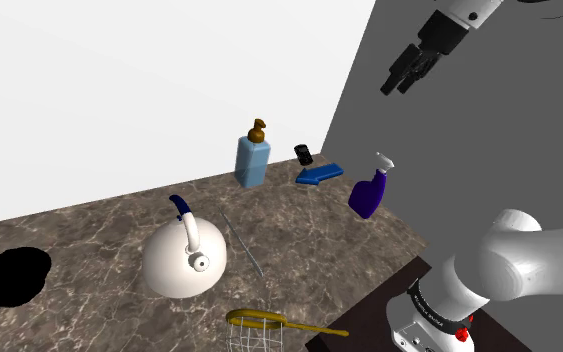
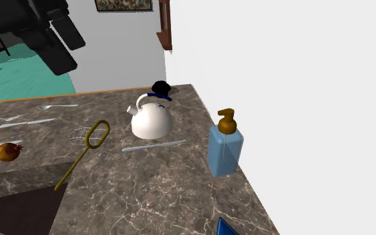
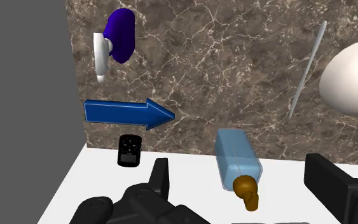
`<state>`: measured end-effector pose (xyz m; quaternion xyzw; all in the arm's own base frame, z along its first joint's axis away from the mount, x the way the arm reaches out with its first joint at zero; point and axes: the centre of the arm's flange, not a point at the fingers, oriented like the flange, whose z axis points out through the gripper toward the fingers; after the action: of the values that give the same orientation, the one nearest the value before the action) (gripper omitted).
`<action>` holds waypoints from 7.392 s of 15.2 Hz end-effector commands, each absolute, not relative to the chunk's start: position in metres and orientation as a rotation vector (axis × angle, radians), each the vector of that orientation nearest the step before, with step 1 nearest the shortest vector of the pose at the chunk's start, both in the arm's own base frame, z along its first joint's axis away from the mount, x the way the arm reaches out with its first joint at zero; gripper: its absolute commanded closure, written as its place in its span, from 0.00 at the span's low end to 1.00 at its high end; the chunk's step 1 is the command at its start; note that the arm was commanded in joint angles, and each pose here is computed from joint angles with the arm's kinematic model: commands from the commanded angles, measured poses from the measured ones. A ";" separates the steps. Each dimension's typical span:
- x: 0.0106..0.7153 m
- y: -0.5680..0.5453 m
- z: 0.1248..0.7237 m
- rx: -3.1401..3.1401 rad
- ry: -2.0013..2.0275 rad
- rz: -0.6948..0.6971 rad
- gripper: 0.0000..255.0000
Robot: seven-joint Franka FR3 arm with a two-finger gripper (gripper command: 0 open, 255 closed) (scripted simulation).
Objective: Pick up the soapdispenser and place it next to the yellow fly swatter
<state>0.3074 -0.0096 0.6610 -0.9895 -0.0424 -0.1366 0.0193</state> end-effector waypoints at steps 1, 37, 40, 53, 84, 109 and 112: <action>0.307 -0.010 0.661 -3.071 -0.132 -0.424 0.00; 0.609 0.128 0.434 -3.121 -0.251 -0.328 0.00; 0.609 0.128 0.434 -3.121 -0.250 -0.328 0.00; 0.609 0.128 0.434 -3.121 -0.250 -0.328 1.00; 0.609 0.128 0.592 -3.121 -0.250 -0.328 1.00; 0.327 0.124 0.714 -3.121 -0.250 -0.328 1.00; 0.290 0.123 0.728 -3.121 -0.250 -0.328 1.00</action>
<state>0.3045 0.1225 0.7241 -0.9913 -0.0796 -0.1047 -0.0031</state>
